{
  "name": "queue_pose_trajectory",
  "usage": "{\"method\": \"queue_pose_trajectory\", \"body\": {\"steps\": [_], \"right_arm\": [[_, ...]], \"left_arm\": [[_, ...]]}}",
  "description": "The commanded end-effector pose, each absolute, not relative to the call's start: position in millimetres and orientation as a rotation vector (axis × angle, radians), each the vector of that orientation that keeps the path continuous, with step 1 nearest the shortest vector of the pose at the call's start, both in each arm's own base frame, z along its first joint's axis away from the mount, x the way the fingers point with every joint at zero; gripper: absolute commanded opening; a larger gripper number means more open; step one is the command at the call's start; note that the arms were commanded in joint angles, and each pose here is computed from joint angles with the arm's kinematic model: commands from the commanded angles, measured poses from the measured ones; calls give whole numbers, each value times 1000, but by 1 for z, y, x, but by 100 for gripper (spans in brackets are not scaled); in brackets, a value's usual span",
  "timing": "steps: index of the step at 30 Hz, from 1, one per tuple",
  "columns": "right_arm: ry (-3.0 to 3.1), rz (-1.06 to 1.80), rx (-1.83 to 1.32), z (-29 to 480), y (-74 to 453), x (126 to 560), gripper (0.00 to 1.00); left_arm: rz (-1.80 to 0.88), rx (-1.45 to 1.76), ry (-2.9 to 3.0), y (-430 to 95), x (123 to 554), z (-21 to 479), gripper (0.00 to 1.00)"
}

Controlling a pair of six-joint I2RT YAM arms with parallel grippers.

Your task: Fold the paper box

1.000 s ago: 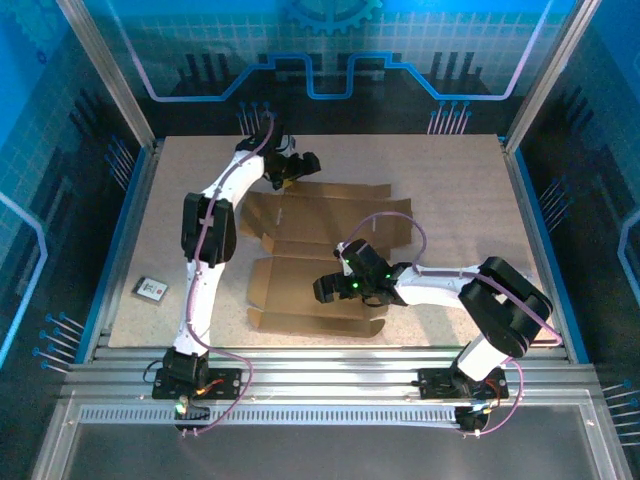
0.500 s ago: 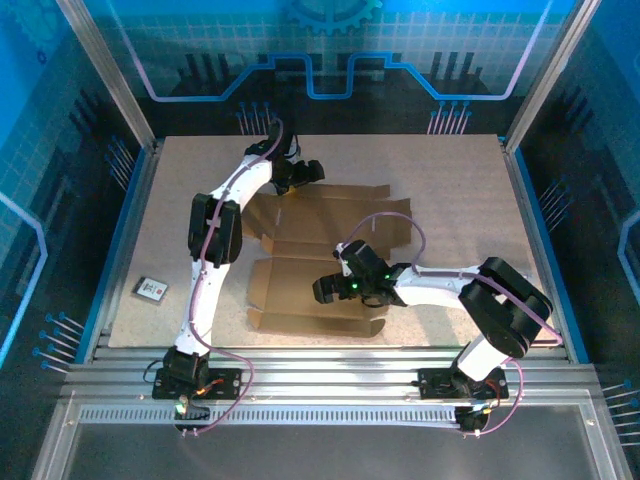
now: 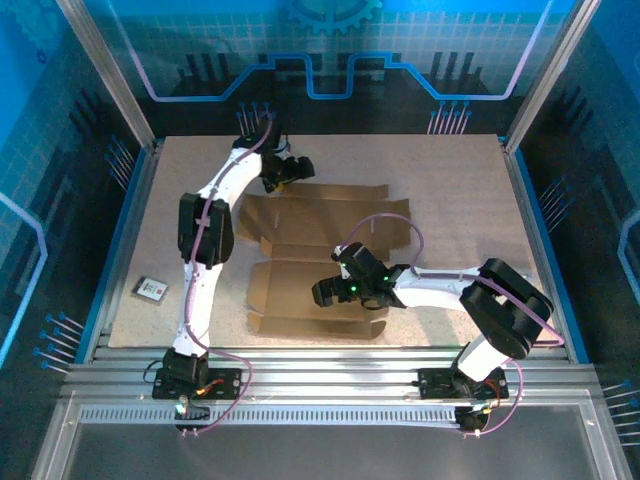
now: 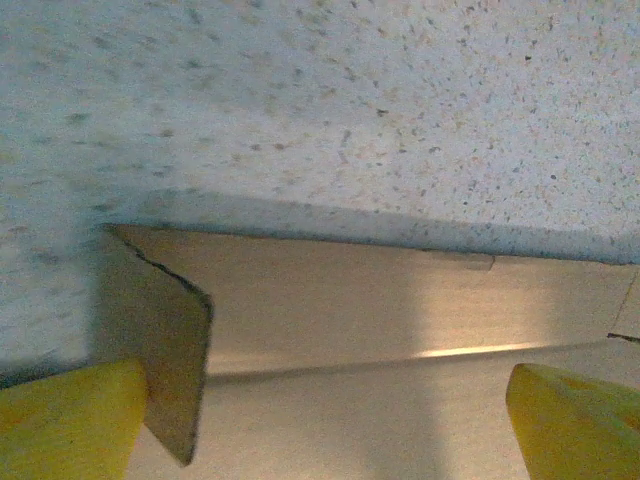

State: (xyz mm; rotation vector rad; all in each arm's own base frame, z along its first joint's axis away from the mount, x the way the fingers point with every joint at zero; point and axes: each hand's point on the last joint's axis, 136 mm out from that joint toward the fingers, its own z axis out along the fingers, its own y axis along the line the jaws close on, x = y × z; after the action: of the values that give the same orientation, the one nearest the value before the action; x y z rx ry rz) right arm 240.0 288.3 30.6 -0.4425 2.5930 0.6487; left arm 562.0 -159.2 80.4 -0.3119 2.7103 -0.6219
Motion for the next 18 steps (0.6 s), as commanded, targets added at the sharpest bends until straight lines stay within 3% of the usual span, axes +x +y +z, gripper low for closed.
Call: {"method": "queue_pose_trajectory", "body": {"steps": [1,9,18], "right_arm": [[2854,498,-488,-13,251,190,100],[2845,520,-510,-11,256,191,100],[2833,537,-527,-8,259,193,100]], "left_arm": [[-640,-296,2726,-120,544,113,93],[-626,-215,2807,-62,515,124,92],[-644,-200,2930,-31,496,87,78]]}}
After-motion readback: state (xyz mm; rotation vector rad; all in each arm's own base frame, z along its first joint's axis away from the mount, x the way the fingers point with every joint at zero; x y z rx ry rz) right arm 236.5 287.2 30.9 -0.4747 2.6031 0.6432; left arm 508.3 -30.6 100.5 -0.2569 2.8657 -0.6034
